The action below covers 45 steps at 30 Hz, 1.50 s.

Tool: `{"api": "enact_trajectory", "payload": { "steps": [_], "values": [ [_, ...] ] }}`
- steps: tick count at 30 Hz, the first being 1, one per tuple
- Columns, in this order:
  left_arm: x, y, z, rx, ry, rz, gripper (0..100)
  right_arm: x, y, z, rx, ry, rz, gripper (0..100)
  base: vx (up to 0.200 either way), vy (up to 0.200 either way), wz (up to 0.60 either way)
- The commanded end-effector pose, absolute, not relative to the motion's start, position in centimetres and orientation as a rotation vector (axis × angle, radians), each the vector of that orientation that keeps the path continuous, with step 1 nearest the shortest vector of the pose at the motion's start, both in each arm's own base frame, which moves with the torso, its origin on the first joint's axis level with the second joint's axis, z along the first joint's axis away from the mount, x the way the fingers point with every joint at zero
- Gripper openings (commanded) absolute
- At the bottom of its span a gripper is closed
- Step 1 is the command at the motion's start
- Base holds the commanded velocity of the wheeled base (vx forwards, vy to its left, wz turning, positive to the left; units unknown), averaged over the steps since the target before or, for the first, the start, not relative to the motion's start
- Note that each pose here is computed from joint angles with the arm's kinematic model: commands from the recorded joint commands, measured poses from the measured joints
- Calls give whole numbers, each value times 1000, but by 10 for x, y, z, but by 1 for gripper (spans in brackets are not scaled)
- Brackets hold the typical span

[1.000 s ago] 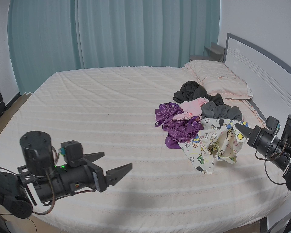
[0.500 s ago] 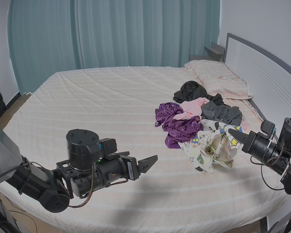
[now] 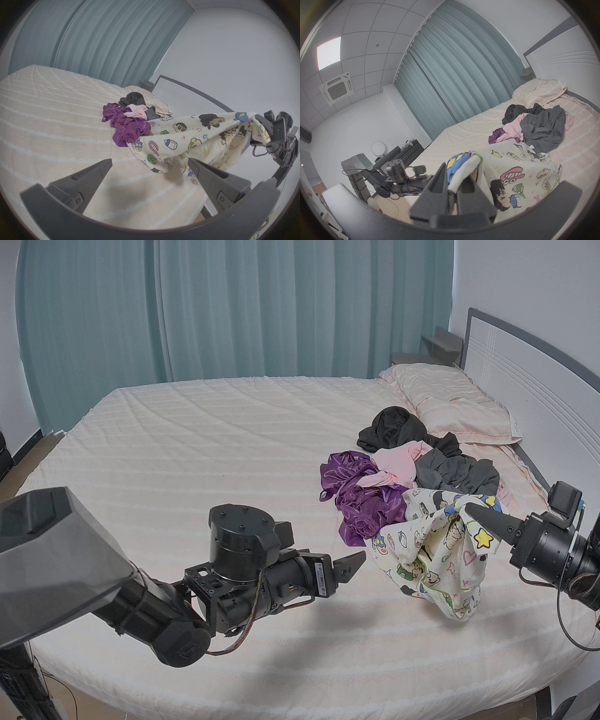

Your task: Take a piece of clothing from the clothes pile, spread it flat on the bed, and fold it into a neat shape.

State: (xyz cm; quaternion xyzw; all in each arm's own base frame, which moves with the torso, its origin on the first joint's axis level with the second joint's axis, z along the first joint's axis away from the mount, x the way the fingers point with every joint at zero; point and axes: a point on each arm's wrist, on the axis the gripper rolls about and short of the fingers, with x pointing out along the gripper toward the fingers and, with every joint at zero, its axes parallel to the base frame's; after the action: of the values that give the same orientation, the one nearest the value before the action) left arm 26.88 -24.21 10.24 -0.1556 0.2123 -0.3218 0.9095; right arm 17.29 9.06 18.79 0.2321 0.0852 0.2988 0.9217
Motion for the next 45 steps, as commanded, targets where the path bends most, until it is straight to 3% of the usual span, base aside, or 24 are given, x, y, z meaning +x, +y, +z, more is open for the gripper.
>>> {"api": "enact_trajectory", "payload": {
  "steps": [1,17,24,45],
  "values": [
    [273,-257,95,-347,439,-685,100,160,91,209,485,118,664,0,0,0,0],
    [258,-274,99,-404,375,-770,100,164,102,216,479,141,701,0,0,0,0],
    [248,-271,120,-430,316,-807,100,171,108,213,475,166,701,0,0,0,0],
    [272,-307,119,-458,249,-830,100,162,121,231,480,109,761,0,0,0,0]
  ]
}}
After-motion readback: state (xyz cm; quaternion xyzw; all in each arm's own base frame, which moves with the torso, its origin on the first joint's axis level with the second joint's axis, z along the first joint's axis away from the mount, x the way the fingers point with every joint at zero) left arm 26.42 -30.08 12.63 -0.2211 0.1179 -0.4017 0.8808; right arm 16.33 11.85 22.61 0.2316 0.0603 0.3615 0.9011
